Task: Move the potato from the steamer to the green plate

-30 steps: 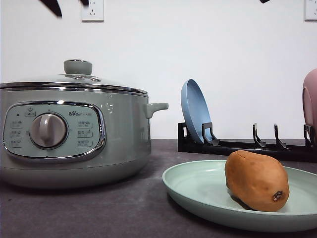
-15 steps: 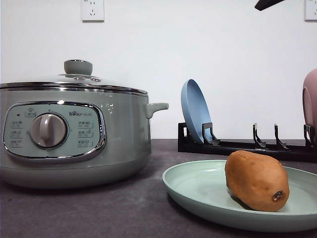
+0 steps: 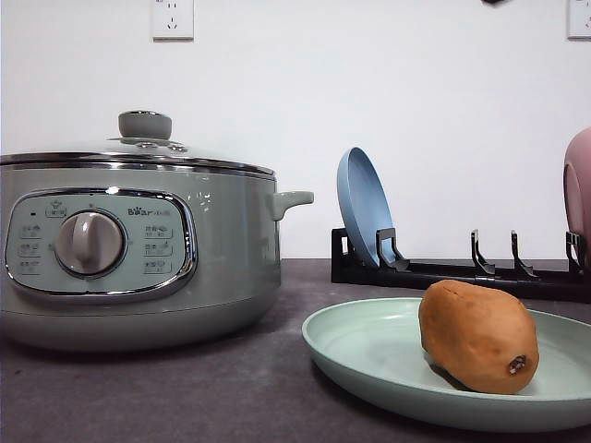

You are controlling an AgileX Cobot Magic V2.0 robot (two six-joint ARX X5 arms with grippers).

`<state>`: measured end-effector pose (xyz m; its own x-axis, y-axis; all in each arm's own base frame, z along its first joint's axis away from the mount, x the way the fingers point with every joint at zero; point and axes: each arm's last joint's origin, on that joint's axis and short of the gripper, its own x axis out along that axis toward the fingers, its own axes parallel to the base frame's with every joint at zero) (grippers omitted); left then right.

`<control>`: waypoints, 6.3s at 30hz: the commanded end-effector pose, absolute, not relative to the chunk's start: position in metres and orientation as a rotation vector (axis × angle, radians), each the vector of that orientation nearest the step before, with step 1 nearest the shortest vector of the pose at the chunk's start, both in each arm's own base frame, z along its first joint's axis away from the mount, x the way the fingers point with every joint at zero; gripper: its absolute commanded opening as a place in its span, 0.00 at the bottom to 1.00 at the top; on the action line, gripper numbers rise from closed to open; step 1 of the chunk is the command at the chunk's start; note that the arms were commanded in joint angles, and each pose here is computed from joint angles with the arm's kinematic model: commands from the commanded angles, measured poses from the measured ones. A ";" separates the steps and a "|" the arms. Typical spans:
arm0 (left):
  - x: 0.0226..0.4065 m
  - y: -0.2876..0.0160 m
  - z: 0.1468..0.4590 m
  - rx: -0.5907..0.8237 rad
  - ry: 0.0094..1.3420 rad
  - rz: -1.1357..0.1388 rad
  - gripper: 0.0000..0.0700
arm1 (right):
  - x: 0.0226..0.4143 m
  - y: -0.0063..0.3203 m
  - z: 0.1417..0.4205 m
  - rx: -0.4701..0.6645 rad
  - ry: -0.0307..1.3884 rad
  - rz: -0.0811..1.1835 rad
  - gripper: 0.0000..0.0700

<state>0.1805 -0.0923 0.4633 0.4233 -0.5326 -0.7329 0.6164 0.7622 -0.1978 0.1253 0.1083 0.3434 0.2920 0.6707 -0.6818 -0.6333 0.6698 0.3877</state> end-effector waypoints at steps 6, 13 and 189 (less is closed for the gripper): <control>0.180 -0.093 0.468 0.105 0.861 -0.728 0.00 | 0.126 0.110 0.349 0.025 0.897 0.894 0.00; 0.180 -0.093 0.468 0.106 0.861 -0.728 0.00 | 0.127 0.111 0.351 0.029 0.872 0.900 0.00; 0.095 0.008 0.149 0.092 0.182 0.071 0.00 | 0.095 0.005 0.152 -0.028 0.146 0.258 0.00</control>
<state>0.0945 0.0075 0.1565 0.9850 0.0772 -0.1544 -0.0614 0.9927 0.1041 0.0951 0.0055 0.1539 0.9573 0.2544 -0.1373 -0.2598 0.9654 -0.0224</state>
